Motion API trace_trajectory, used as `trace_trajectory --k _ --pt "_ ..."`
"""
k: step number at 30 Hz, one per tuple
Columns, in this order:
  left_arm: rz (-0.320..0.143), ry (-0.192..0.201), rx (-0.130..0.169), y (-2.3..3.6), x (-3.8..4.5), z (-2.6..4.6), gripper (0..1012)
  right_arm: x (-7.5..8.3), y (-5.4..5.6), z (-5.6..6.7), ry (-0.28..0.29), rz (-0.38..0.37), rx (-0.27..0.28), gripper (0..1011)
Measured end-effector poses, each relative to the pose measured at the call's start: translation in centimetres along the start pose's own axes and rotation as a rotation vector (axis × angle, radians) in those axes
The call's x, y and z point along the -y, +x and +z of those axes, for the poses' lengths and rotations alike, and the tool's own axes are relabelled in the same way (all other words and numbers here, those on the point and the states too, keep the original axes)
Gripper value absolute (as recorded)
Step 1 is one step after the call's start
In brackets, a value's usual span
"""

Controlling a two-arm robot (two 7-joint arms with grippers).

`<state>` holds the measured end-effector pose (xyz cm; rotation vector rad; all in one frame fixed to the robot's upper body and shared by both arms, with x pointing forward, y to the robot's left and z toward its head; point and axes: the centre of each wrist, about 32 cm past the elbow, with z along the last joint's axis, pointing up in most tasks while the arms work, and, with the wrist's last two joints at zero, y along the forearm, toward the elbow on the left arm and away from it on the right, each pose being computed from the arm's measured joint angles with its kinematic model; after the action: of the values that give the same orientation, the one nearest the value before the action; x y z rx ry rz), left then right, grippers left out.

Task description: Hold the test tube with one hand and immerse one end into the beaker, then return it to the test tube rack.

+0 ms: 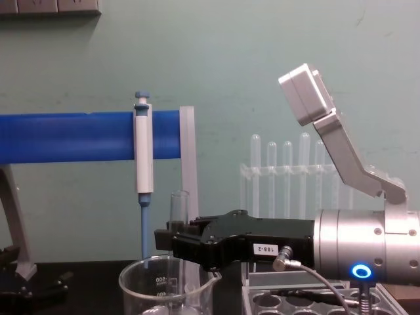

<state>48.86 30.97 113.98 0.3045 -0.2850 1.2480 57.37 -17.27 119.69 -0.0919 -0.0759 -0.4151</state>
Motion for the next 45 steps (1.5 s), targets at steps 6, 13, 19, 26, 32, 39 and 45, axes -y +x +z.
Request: trace_trajectory --k 6,13,19,26,32,39,45 --pt "0.0 0.0 0.0 0.0 0.0 0.0 1000 0.0 0.0 0.0 0.0 0.0 0.0 229" --pt "0.0 0.0 0.0 0.0 0.0 0.0 1000 0.0 0.0 0.0 0.0 0.0 0.0 229" --pt "0.0 0.0 0.0 0.0 0.0 0.0 1000 0.0 0.0 0.0 0.0 0.0 0.0 229" --pt "0.0 0.0 0.0 0.0 0.0 0.0 1000 0.0 0.0 0.0 0.0 0.0 0.0 230" --pt "0.0 0.0 0.0 0.0 0.0 0.0 1000 0.0 0.0 0.0 0.0 0.0 0.0 230" --pt "0.0 0.0 0.0 0.0 0.0 0.0 1000 0.0 0.0 0.0 0.0 0.0 0.0 229" --pt "0.0 0.0 0.0 0.0 0.0 0.0 1000 0.0 0.0 0.0 0.0 0.0 0.0 229"
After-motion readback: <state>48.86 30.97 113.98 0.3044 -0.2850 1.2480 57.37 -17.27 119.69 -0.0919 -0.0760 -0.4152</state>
